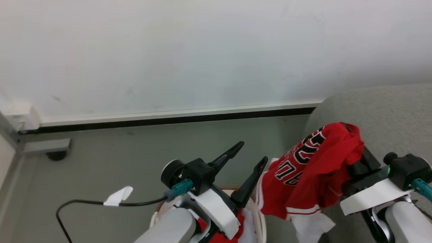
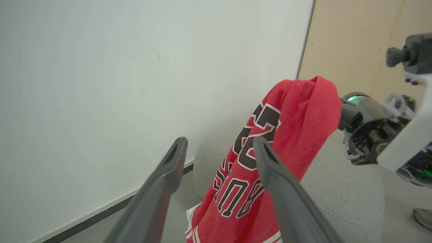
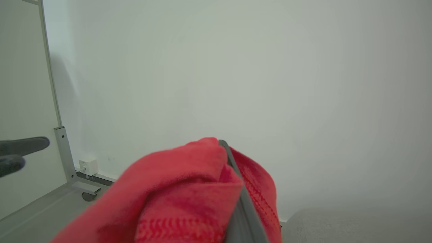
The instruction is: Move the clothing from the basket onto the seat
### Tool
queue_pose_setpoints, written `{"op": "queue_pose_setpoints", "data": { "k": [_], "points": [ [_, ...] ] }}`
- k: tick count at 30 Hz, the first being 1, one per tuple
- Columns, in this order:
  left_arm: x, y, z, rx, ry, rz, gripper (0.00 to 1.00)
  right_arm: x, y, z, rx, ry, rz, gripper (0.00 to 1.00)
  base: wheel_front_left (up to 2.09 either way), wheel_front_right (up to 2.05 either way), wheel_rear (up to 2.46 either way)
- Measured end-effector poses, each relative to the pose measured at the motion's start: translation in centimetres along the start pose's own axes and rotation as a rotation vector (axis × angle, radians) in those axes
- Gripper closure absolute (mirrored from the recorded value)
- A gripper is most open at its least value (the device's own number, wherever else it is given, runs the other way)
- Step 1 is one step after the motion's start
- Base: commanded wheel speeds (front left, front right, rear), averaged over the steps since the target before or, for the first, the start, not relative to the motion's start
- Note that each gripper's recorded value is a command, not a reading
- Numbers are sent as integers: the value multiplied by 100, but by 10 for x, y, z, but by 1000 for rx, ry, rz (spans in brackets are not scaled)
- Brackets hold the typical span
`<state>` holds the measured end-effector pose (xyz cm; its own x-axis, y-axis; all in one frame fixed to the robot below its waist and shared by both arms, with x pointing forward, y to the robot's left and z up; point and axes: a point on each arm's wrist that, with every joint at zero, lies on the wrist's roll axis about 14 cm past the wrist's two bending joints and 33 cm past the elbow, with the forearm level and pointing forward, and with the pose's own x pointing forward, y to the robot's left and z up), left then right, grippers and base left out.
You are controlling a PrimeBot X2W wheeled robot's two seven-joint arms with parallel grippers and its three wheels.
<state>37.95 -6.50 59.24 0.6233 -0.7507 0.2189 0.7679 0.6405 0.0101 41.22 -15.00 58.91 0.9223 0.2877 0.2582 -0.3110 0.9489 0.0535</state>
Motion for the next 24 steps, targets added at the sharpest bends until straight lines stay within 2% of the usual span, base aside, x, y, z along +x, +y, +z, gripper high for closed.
{"op": "queue_pose_setpoints", "data": {
  "k": [11,24],
  "points": [
    [31,-49,-10,-29,-7,-171,0,-50,-59,23,-78,-25,-180,100,0,0,0],
    [56,-102,-21,-64,-5,-340,0,-105,-94,39,-118,-35,-341,100,0,0,0]
  ]
}}
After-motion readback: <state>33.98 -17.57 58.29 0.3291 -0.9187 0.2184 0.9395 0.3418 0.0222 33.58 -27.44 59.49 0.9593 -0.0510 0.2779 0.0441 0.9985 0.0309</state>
